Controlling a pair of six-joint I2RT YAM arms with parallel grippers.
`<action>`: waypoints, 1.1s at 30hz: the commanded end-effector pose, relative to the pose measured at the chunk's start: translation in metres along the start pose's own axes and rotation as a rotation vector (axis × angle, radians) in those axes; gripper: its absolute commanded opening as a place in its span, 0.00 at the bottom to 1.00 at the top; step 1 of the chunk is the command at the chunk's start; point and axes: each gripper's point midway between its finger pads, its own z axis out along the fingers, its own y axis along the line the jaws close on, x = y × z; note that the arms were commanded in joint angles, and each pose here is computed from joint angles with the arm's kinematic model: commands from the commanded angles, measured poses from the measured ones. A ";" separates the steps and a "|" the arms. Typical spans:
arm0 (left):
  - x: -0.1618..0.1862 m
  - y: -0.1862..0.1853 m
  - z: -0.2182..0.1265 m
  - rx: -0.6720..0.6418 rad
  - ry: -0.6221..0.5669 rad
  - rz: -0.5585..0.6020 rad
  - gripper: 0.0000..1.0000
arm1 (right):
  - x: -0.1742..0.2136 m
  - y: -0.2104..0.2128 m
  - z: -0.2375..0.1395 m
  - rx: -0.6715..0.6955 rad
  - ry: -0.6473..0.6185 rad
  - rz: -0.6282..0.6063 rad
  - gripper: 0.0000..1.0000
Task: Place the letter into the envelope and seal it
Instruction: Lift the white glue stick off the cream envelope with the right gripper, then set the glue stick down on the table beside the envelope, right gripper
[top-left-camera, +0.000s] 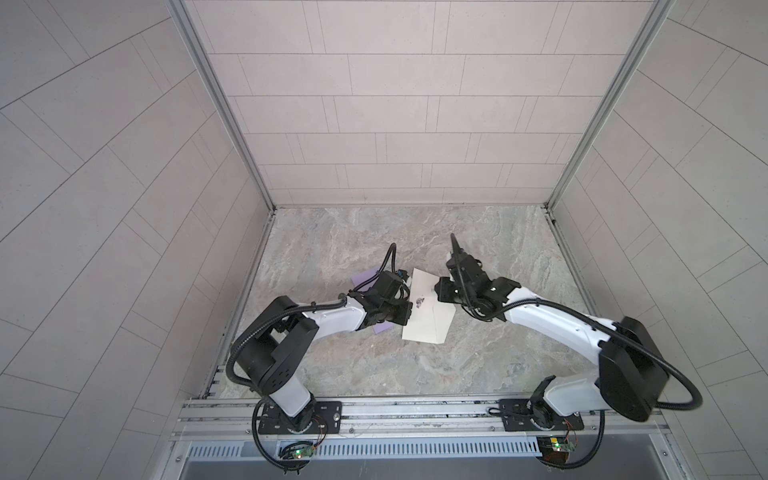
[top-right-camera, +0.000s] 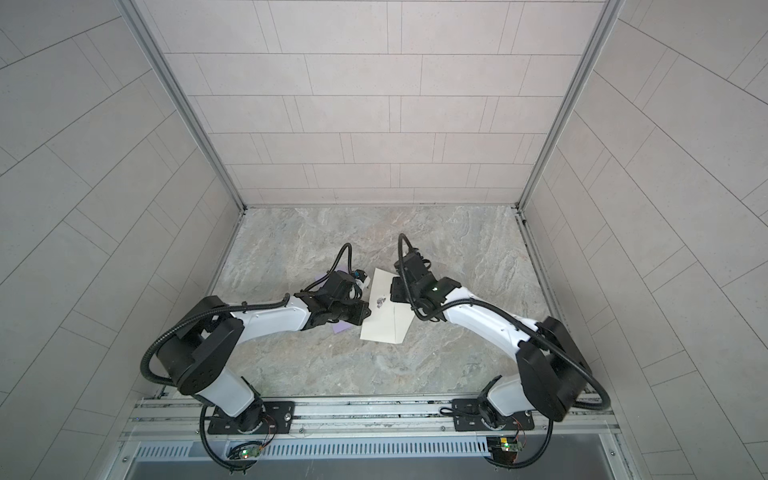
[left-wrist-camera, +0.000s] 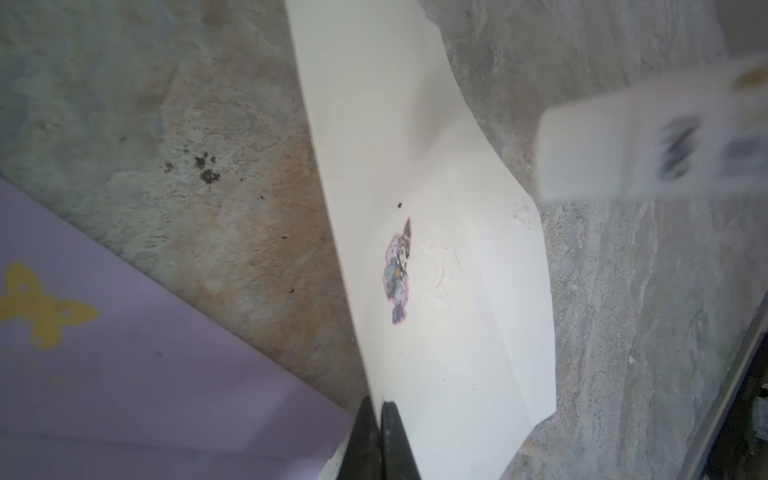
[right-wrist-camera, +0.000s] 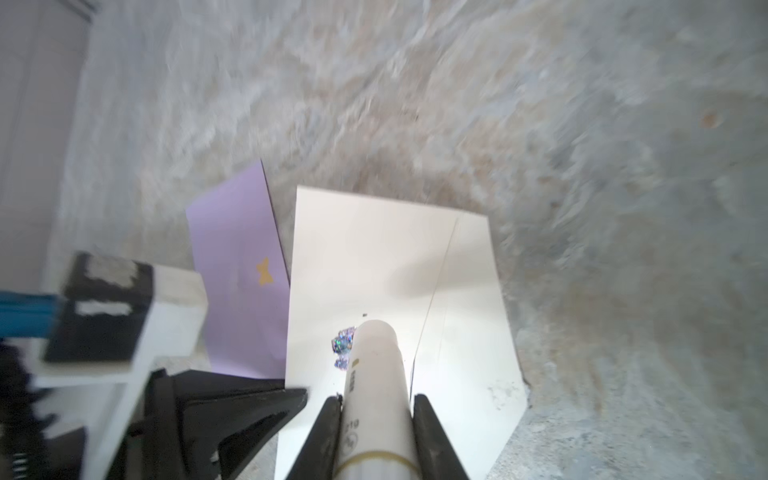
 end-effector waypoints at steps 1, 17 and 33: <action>-0.004 0.002 -0.003 -0.009 -0.029 -0.008 0.00 | -0.016 -0.041 -0.010 0.026 -0.057 0.149 0.00; 0.012 0.038 0.006 -0.147 0.077 -0.071 0.00 | 0.086 -0.132 0.019 0.146 0.117 0.232 0.07; 0.008 0.032 0.004 -0.116 0.062 -0.056 0.00 | 0.143 -0.116 0.035 0.170 0.327 0.119 0.50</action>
